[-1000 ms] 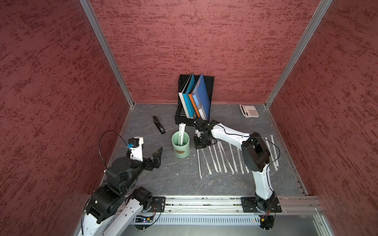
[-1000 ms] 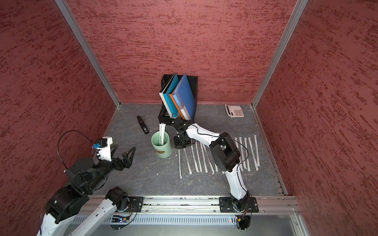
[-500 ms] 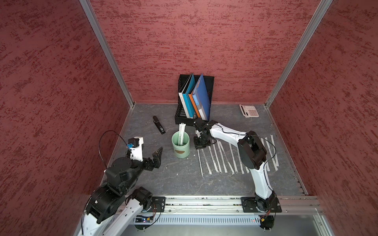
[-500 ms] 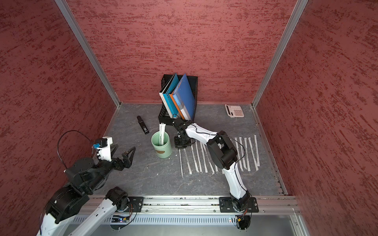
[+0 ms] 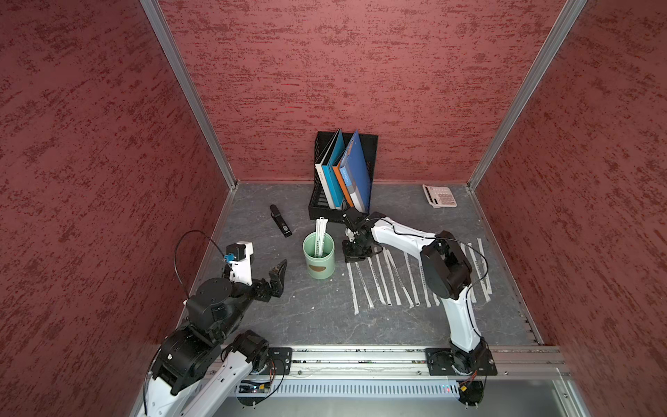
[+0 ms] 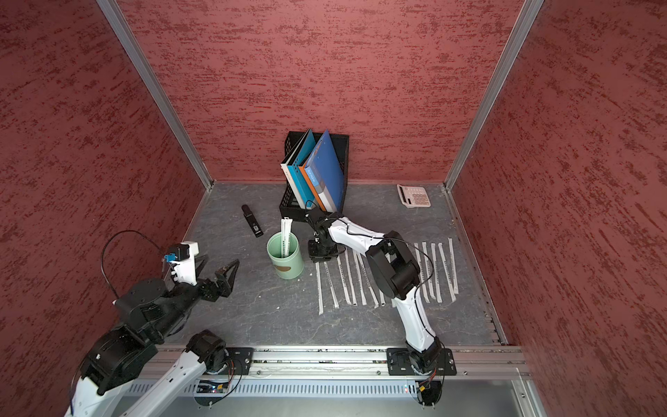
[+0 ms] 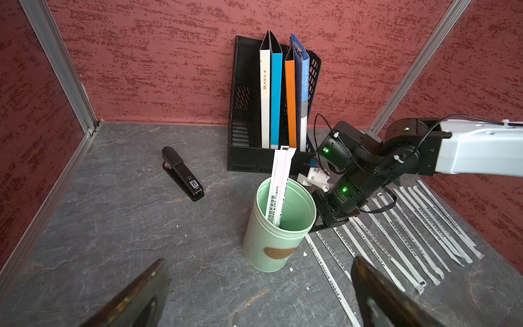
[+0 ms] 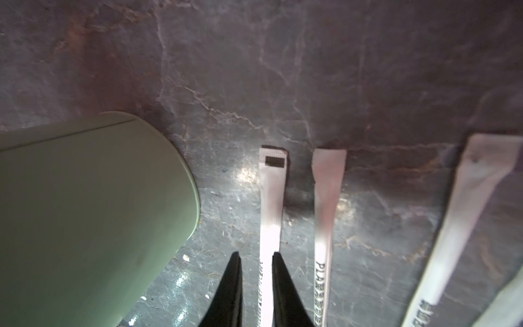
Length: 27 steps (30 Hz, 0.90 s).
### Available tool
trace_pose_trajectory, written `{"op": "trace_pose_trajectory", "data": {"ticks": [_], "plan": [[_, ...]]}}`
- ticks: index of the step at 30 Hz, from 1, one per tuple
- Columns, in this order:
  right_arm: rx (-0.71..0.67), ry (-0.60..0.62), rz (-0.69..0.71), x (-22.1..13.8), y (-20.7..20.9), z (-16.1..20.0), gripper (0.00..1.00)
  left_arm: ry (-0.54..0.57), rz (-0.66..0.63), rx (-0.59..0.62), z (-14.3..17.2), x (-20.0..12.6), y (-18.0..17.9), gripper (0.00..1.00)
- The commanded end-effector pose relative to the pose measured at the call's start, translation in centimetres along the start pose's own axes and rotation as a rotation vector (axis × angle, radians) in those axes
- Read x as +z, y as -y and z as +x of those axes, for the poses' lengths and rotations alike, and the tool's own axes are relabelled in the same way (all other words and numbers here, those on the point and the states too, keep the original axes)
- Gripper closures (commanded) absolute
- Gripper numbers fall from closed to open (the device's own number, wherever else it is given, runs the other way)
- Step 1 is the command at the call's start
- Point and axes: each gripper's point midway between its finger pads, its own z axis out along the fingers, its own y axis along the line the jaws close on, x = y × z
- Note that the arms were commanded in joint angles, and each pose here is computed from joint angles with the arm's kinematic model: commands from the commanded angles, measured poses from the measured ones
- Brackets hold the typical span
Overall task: Take the straws out of the storage container
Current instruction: Place the straw at the center of the board, then pick up the straw from the container.
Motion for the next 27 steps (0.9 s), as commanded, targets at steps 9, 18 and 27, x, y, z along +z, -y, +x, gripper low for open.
{"op": "trace_pose_trajectory", "data": {"ticks": [9,18,27], "plan": [[-0.289,0.406,-0.239,-15.0,-8.0,-4.5,0.75,0.002,-0.005,-0.012,0.1,0.0,-0.1,0.01],[-0.360,0.423,-0.294,-14.3,-10.2,-6.1,0.76,-0.006,-0.008,-0.010,0.3,0.2,-0.2,0.01],[-0.369,0.383,-0.331,-12.9,-11.0,-6.1,0.75,-0.003,-0.011,-0.009,0.2,0.1,-0.2,0.01]]}}
